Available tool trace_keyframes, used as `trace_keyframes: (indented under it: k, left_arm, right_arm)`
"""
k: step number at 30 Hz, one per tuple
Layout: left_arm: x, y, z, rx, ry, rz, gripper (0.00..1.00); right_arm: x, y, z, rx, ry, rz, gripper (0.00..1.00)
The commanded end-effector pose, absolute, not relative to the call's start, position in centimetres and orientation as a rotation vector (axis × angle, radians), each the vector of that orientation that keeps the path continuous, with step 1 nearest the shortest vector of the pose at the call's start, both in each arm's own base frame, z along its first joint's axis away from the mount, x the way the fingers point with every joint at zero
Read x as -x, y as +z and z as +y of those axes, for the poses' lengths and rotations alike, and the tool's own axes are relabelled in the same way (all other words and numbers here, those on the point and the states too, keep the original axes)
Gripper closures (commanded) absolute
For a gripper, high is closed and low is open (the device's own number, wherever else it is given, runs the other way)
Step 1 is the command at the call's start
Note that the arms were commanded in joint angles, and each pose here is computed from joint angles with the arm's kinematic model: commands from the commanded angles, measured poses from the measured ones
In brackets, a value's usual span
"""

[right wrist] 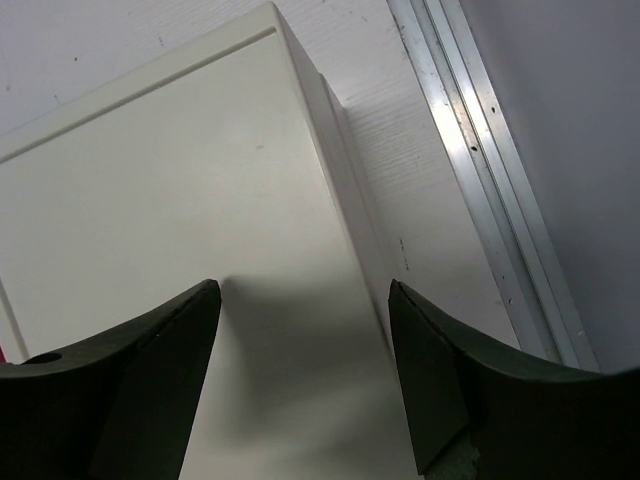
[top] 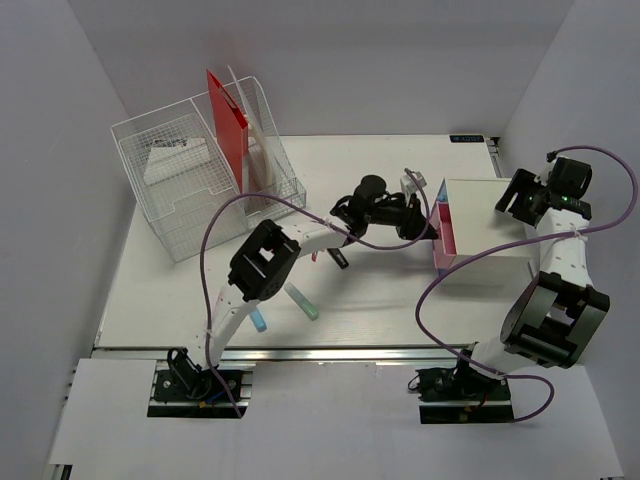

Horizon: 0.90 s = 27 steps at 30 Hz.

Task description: Organize the desk

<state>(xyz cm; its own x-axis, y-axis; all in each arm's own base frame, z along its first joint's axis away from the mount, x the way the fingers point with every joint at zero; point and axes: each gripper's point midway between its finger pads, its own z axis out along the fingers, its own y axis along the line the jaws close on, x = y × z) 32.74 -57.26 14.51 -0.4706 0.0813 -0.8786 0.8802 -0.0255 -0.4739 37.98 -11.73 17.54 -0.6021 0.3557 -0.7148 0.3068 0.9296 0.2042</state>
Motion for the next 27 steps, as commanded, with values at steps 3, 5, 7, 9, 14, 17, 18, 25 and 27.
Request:
trace_keyframes:
  k: [3,5,7,9,14,17,18,25,27]
  left_arm:
    - [-32.0,21.1,-54.6,-1.087,-1.535,1.465,0.96]
    - [-31.8,21.0,-53.7,-1.096,-1.524,1.488,0.98]
    - [-31.4,19.8,-52.7,-1.105,-1.515,1.521,0.98]
    - [-31.6,20.1,-51.7,-1.105,-1.493,1.53,0.96]
    - [-31.5,19.4,-50.4,-1.111,-1.448,1.571,0.86]
    - [-31.5,19.5,-50.4,-1.112,-1.45,1.574,0.56]
    - [-31.4,19.4,-50.4,-1.111,-1.451,1.582,0.52]
    - [-32.4,20.8,-48.3,-1.028,-1.329,1.623,0.02]
    - [-33.1,20.6,-47.3,-0.968,-1.273,1.693,0.02]
  right_arm:
    - [-37.6,17.4,-12.8,-0.505,-0.001,2.275,0.27]
    - [-37.4,17.4,-13.3,-0.519,-0.033,2.28,0.27]
    - [-37.4,17.5,-13.4,-0.523,-0.041,2.281,0.27]
    - [-37.5,17.5,-13.3,-0.524,-0.035,2.279,0.27]
    - [-37.5,17.6,-13.4,-0.525,-0.039,2.282,0.27]
    - [-37.6,18.1,-13.5,-0.515,-0.042,2.27,0.28]
    - [-37.7,18.2,-13.5,-0.514,-0.042,2.269,0.27]
    - [-38.3,21.6,-13.6,-0.459,-0.053,2.216,0.15]
    - [-38.8,23.8,-13.7,-0.426,-0.057,2.183,0.11]
